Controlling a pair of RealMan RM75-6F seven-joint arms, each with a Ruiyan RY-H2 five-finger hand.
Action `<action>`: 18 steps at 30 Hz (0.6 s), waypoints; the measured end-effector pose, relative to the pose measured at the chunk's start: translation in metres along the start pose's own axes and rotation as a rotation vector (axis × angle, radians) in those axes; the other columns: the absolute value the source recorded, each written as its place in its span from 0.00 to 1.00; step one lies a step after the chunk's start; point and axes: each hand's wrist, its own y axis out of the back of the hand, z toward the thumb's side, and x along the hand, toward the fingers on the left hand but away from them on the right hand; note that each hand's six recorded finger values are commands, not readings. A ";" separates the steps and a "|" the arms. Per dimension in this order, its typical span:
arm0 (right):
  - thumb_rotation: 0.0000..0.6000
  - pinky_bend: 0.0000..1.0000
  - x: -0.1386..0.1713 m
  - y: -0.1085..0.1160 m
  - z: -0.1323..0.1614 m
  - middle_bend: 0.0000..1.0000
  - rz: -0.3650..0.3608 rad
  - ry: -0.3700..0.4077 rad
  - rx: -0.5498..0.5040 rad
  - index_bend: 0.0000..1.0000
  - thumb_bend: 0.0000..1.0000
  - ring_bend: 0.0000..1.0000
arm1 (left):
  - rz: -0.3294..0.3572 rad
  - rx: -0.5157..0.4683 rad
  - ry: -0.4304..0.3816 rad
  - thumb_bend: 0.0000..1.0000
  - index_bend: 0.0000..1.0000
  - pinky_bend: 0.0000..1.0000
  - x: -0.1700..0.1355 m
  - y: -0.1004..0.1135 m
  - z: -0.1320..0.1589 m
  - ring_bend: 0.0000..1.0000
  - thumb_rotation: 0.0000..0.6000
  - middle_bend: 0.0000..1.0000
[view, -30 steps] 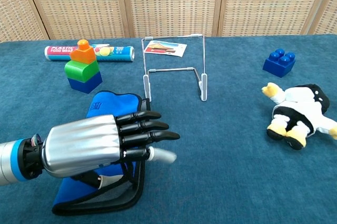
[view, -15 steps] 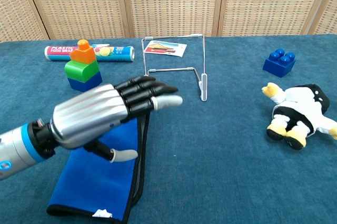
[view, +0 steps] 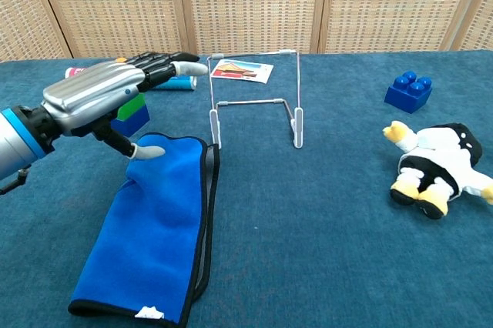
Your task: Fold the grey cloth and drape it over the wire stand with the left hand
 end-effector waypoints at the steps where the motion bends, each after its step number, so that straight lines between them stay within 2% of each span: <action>1: 1.00 0.00 0.000 0.000 0.000 0.00 0.001 0.000 0.001 0.00 0.00 0.00 | -0.024 -0.013 0.036 0.24 0.09 0.00 0.001 -0.001 -0.007 0.00 1.00 0.00; 4: 1.00 0.00 -0.001 -0.002 0.001 0.00 0.006 0.002 0.005 0.00 0.00 0.00 | -0.081 -0.054 0.118 0.24 0.10 0.00 0.002 -0.005 -0.021 0.00 1.00 0.00; 8: 1.00 0.00 -0.002 -0.004 0.002 0.00 0.012 0.002 0.010 0.00 0.00 0.00 | -0.139 -0.099 0.187 0.26 0.11 0.00 0.003 -0.010 -0.032 0.00 1.00 0.00; 18: 1.00 0.00 -0.003 -0.006 0.001 0.00 0.018 -0.007 0.013 0.00 0.00 0.00 | -0.206 -0.159 0.235 0.30 0.14 0.00 0.008 -0.016 -0.039 0.00 1.00 0.00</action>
